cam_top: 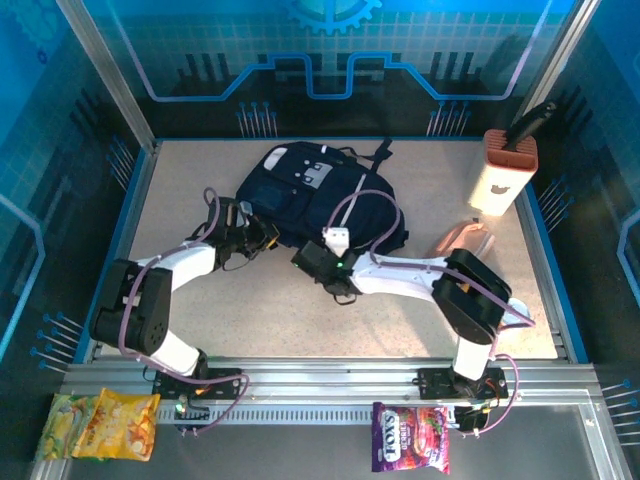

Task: Pack the student bag
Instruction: Zip the student bag at the top-center of the table.

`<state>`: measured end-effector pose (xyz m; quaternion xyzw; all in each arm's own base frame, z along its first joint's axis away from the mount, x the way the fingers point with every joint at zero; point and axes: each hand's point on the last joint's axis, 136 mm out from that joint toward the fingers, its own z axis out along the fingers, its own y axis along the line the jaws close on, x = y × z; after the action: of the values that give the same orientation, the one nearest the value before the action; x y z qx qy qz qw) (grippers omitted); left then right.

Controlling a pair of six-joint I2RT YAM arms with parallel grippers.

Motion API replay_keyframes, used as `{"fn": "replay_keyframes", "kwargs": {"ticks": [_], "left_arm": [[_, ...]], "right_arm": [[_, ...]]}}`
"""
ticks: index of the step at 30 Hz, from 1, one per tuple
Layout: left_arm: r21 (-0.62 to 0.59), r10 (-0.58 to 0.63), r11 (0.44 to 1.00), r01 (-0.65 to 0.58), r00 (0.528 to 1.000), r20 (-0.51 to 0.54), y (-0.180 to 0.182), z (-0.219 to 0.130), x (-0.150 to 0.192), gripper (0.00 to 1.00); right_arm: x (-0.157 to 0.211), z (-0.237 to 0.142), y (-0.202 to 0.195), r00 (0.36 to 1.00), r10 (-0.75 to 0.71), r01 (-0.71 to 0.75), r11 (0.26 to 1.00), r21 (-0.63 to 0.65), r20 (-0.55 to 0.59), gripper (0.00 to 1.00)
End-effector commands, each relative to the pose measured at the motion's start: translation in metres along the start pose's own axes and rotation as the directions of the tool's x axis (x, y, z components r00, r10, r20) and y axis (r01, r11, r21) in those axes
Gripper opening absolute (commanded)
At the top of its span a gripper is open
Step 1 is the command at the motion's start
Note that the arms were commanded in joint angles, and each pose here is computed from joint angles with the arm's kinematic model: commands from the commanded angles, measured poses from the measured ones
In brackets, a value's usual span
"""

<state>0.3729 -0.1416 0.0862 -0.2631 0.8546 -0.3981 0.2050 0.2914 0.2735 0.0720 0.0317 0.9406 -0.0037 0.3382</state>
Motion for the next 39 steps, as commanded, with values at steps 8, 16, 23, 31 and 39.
{"fn": "replay_keyframes", "kwargs": {"ticks": [8, 16, 23, 31, 39], "left_arm": [[-0.029, 0.008, 1.000, -0.007, 1.000, 0.011, 0.010, 0.012, -0.016, 0.00], [-0.048, 0.048, 0.998, -0.045, 0.997, 0.060, -0.001, 0.017, -0.050, 0.27], [-0.050, -0.005, 0.999, 0.014, 0.986, 0.169, 0.012, -0.019, -0.070, 0.59], [-0.029, -0.090, 0.995, 0.095, 0.987, 0.132, 0.031, -0.036, -0.036, 0.73], [0.098, -0.225, 0.970, 0.223, 0.974, 0.002, 0.025, -0.005, -0.009, 0.73]], "right_arm": [[-0.008, -0.003, -0.069, 0.999, -0.017, 0.013, 0.996, 0.083, 0.052, 0.00], [-0.006, 0.007, -0.005, 0.992, -0.127, 0.119, 0.968, -0.221, -0.021, 0.00], [-0.006, 0.009, 0.072, 0.985, -0.148, 0.095, 0.884, -0.458, -0.083, 0.00], [-0.009, 0.018, 0.129, 0.974, -0.195, 0.103, 0.830, -0.548, -0.112, 0.00], [-0.007, 0.021, 0.130, 0.971, -0.202, 0.102, 0.839, -0.535, -0.131, 0.00]]}}
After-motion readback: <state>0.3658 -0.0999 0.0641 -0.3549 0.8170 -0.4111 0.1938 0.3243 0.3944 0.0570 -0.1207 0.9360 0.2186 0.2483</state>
